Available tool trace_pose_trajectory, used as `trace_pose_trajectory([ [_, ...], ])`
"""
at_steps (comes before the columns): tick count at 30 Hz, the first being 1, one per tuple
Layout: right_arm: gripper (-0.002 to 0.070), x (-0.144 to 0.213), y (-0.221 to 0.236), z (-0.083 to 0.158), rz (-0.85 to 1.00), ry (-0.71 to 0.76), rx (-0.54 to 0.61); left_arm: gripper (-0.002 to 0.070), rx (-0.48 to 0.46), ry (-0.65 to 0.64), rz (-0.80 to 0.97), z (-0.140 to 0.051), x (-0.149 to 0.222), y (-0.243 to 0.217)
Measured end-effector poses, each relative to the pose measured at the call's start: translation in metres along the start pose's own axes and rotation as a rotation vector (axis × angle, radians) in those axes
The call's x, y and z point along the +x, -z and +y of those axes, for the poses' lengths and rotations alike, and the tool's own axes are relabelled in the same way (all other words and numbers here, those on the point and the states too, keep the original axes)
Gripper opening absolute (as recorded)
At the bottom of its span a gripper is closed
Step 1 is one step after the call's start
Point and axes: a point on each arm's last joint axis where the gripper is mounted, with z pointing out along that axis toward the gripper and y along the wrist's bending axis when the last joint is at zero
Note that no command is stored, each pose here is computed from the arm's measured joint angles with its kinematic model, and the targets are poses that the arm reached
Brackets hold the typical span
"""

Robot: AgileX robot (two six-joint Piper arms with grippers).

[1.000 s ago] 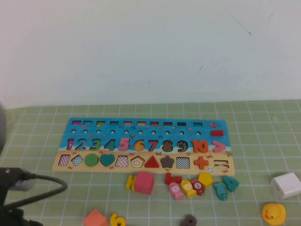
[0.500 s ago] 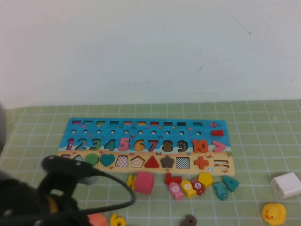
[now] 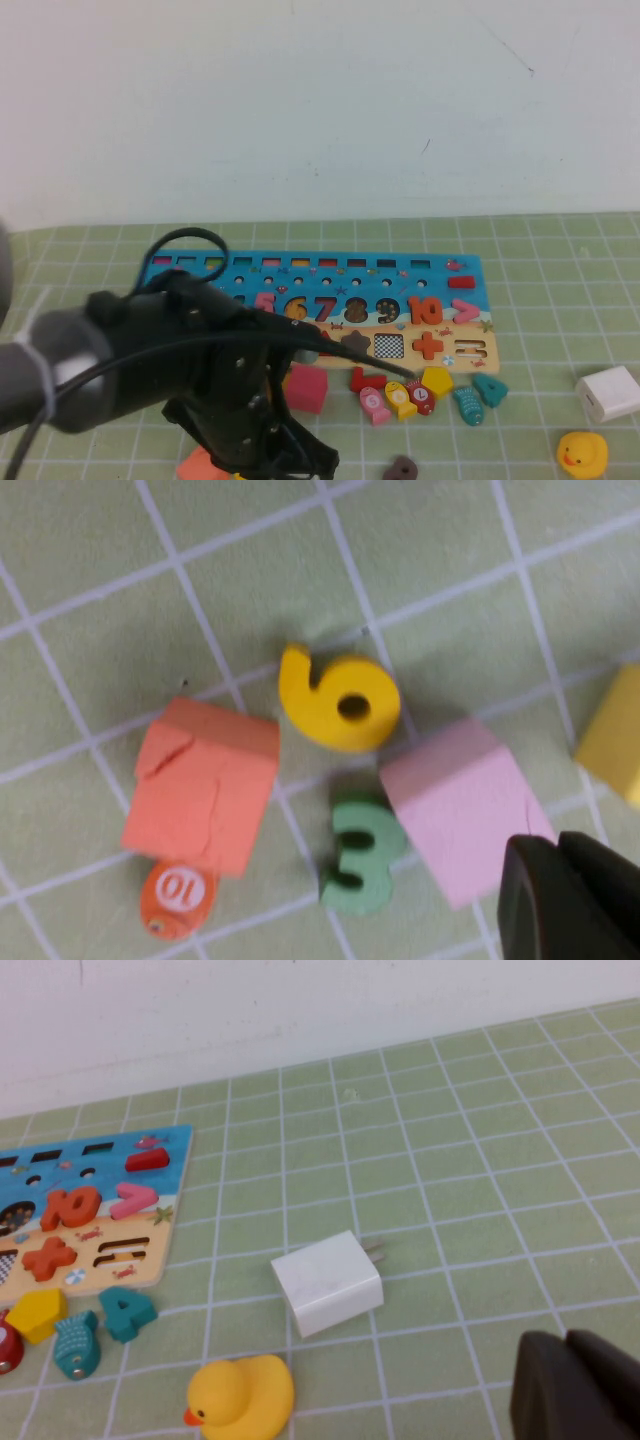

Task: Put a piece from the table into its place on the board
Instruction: Pick up the "number 6"

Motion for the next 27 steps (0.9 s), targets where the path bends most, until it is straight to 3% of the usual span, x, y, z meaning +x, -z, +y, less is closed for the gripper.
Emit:
trace_pose_trajectory([
  [7,-0.0001,0.0,0.0,0.0,0.0,0.0,0.0,-0.0001,-0.036,0.093,0.046,0.0,-0.009,-0.023],
  [15,-0.0001,0.0,0.0,0.0,0.0,0.0,0.0,0.0015,-0.043,0.288,0.017,0.015,-0.017,-0.028],
  [20,-0.0001,0.0,0.0,0.0,0.0,0.0,0.0,0.0155,-0.04,0.394,0.001,0.02,-0.02,-0.029],
  [24,-0.0001,0.0,0.0,0.0,0.0,0.0,0.0,0.0336,-0.04,0.487,-0.004,0.023,-0.021,-0.029],
  [27,-0.0001,0.0,0.0,0.0,0.0,0.0,0.0,0.0399,-0.033,0.527,-0.004,0.022,-0.021,-0.029],
])
